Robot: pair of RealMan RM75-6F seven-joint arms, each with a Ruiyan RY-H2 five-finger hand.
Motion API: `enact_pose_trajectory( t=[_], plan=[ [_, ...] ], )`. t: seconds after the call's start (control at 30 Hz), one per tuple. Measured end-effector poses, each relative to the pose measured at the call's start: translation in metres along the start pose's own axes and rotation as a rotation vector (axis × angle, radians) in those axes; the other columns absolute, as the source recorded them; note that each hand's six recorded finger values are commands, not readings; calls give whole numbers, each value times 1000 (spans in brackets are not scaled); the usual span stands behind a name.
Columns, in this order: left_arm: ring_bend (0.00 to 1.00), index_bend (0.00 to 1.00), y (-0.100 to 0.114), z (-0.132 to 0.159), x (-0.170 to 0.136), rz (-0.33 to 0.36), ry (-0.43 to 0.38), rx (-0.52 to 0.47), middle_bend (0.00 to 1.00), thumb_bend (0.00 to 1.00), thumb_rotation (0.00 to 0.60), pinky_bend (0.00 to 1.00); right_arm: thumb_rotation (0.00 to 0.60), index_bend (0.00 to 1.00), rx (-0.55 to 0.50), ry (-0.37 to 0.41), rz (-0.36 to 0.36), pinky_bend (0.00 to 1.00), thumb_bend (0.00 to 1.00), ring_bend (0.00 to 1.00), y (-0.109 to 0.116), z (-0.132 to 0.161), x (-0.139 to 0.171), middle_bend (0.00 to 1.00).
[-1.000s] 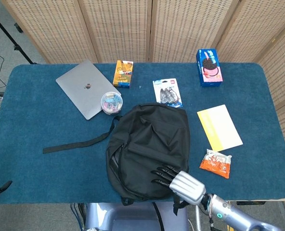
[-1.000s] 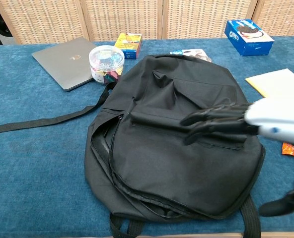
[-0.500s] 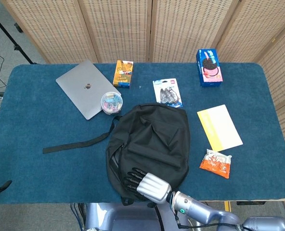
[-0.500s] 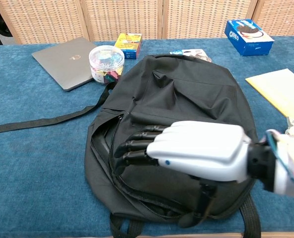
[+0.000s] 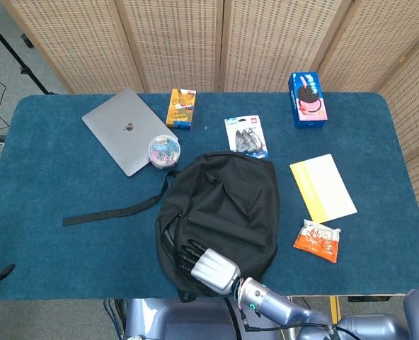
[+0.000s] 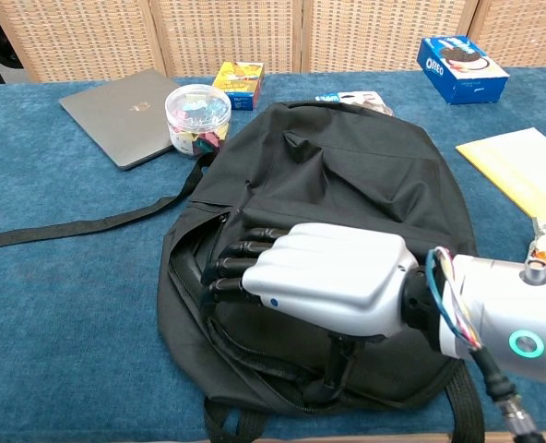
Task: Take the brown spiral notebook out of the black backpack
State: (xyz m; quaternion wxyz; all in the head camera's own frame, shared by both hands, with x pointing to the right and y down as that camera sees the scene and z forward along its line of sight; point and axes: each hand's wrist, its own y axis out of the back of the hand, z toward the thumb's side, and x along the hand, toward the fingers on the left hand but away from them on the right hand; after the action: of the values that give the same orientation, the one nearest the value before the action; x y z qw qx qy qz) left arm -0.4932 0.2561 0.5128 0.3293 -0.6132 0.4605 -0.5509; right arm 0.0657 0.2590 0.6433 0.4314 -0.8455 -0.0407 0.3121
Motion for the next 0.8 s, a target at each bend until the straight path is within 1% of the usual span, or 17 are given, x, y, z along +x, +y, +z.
enact_pose_trajectory(
  t=[0.07,0.13,0.17,0.23,0.3,0.37,0.47,0.53,0.7,0.8],
  plan=[
    [0,0,0,0,0,2,1,-1,0,0,600,0,600,184,28,-10,-6,55,314,13,-1,-1,0,106],
    [0,0,1,0,0,3,1,-2,0,0,600,0,600,184,63,-22,-16,108,395,45,-1,-2,-1,106],
    [0,0,1,0,0,3,2,-2,0,0,600,0,600,184,80,-28,-21,138,427,70,-1,-3,-1,107],
    [0,0,1,-1,0,3,2,-3,0,0,600,0,600,185,125,-45,-36,187,456,125,0,-7,0,124],
    [0,0,1,-1,0,1,3,-3,0,0,600,0,600,200,168,-67,-56,248,482,197,2,-11,1,176],
    [0,0,1,-1,0,0,3,-1,0,0,600,0,600,251,201,-90,-82,350,513,288,5,-16,2,269],
    [0,0,0,0,0,-1,0,2,0,0,600,0,600,319,220,-102,-116,480,517,397,10,-20,3,382],
    [0,0,-1,1,0,-3,-2,5,0,0,600,0,600,357,221,-102,-134,531,525,451,12,-23,3,435],
    [0,0,-6,7,1,-19,-32,11,0,0,600,0,600,420,214,-99,-176,583,604,536,18,-33,-1,529],
    [0,0,-10,16,3,-35,-87,19,0,0,600,0,600,438,219,-97,-203,598,658,555,28,-43,-8,549]
  ],
)
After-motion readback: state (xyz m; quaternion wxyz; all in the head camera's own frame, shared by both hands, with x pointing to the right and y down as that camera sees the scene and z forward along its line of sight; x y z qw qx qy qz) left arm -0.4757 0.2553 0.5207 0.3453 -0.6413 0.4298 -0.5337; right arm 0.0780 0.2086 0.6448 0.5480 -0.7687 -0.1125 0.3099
